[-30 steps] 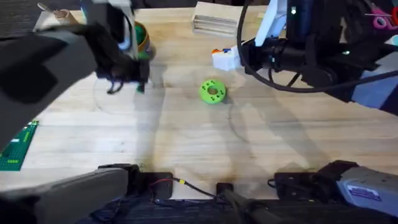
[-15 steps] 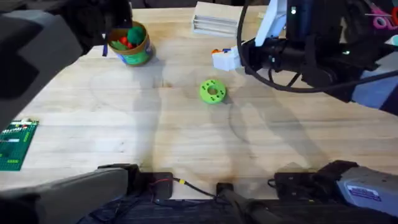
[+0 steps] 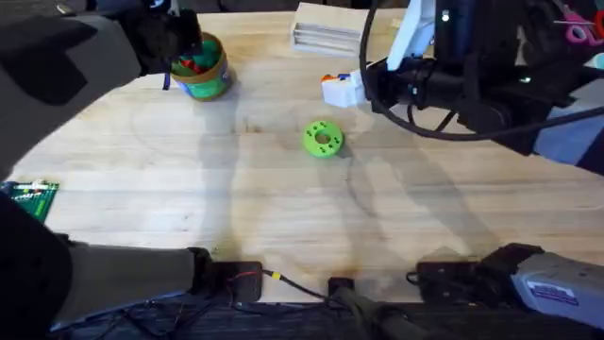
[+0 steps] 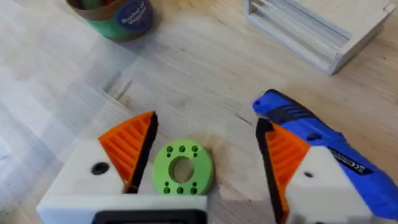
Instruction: Pick up the gripper from the table and insert it into the empty holder that is missing its gripper. Then pick up a screw, insert it into the mounting hole, and use the screwdriver to tighten it. Finally, clean up the table by picking up the vegetable and placing it into the bucket.
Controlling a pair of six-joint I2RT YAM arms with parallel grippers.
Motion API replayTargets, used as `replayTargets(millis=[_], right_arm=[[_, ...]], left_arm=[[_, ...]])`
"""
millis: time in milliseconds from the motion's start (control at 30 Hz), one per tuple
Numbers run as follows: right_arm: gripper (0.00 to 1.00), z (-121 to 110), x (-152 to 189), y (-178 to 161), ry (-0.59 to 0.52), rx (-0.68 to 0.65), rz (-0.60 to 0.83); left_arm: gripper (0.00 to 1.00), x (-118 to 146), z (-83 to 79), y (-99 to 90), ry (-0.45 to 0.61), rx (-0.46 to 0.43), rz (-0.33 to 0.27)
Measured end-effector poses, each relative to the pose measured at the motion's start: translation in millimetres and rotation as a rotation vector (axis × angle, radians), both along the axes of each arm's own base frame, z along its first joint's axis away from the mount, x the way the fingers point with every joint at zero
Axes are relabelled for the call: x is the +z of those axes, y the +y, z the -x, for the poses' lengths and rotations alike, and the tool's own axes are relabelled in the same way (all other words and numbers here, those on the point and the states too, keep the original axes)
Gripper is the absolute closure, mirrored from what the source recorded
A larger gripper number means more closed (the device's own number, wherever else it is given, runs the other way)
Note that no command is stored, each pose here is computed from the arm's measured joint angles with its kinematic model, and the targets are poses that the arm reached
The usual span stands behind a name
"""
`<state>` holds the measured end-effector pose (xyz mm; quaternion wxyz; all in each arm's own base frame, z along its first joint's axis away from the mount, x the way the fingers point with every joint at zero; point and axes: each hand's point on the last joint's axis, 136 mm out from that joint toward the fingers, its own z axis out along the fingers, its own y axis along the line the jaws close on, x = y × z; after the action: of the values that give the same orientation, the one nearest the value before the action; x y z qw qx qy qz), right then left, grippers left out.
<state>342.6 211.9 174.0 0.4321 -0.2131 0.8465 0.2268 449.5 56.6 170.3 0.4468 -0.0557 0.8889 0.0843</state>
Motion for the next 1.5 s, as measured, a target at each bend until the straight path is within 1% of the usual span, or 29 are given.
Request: replayTargets(millis=[267, 300, 367, 400, 467, 500, 533, 567, 667, 733, 767, 867, 900, 967, 1000, 1200, 1267, 1300, 1333, 1367, 1400, 1433, 1467, 1500], right_arm=[[0.016, 0, 0, 0, 0.000, 0.000, 0.000], [0.016, 0, 0, 0, 0.000, 0.000, 0.000], [0.017, 0, 0, 0, 0.000, 0.000, 0.000], [0.016, 0, 0, 0, 0.000, 0.000, 0.000], [0.017, 0, 0, 0, 0.000, 0.000, 0.000], [0.017, 0, 0, 0, 0.000, 0.000, 0.000], [0.016, 0, 0, 0, 0.000, 0.000, 0.000], [0.017, 0, 0, 0, 0.000, 0.000, 0.000], [0.016, 0, 0, 0, 0.000, 0.000, 0.000], [0.017, 0, 0, 0, 0.000, 0.000, 0.000], [0.017, 0, 0, 0, 0.000, 0.000, 0.000], [0.017, 0, 0, 0, 0.000, 0.000, 0.000], [0.017, 0, 0, 0, 0.000, 0.000, 0.000], [0.017, 0, 0, 0, 0.000, 0.000, 0.000], [0.017, 0, 0, 0, 0.000, 0.000, 0.000], [0.017, 0, 0, 0, 0.005, -0.004, -0.006], [0.017, 0, 1, 0, 0.007, -0.006, -0.010], [0.017, 1, 2, 0, 0.006, -0.008, -0.013], [0.017, 1, 4, 0, 0.004, -0.010, -0.018], [0.016, 2, 8, -1, -0.002, -0.012, -0.026], [0.017, 5, 24, -2, -0.033, -0.015, -0.053], [0.017, 6, 30, -2, -0.047, -0.016, -0.060], [0.017, 8, 37, -3, -0.063, -0.015, -0.068], [0.017, 12, 49, -5, -0.087, -0.016, -0.083]], left_arm=[[0.981, -23, 4.5, -3.6, 0.077, -0.015, 0.017], [0.954, -25, 4.9, -3.8, 0.082, -0.015, 0.019], [0.770, -26, 4.8, -3.8, 0.084, -0.016, 0.019], [0.627, -26, 4.8, -3.8, 0.083, -0.015, 0.020], [0.295, -26, 4.8, -3.9, 0.083, -0.014, 0.021], [0.156, -26, 4.8, -3.9, 0.083, -0.014, 0.021], [0.048, -25, 4.8, -3.9, 0.082, -0.011, 0.025], [0.018, -25, 4.9, -3.8, 0.082, -0.011, 0.024], [0.008, -24, 5.6, -3.9, 0.082, -0.012, 0.024], [0.008, -19, 6.7, -4.0, 0.071, -0.012, 0.024], [0.008, -14, 7.2, -4.0, 0.060, -0.012, 0.023], [0.009, 10, 10.4, -4.3, 0.002, -0.012, 0.018], [0.008, 40, 19.0, -4.9, -0.060, -0.013, 0.014], [0.008, 57, 30.2, -7.2, -0.084, -0.017, 0.012], [0.008, 78, 51.5, -16.0, -0.101, -0.035, 0.011], [0.006, 111, 103.8, -40.2, -0.120, -0.098, 0.014], [0.036, 124, 121.0, -46.6, -0.145, -0.118, 0.014], [0.084, 130, 130.9, -49.9, -0.159, -0.130, 0.016], [0.171, 136, 139.7, -52.9, -0.172, -0.140, 0.018], [0.289, 141, 148.2, -55.7, -0.184, -0.152, 0.020], [0.775, 150, 174.9, -61.5, -0.208, -0.181, 0.025], [0.918, 152, 181.6, -62.8, -0.214, -0.190, 0.029], [0.982, 155, 189.6, -64.1, -0.224, -0.202, 0.031], [0.996, 159, 204.7, -69.4, -0.239, -0.236, 0.050]])
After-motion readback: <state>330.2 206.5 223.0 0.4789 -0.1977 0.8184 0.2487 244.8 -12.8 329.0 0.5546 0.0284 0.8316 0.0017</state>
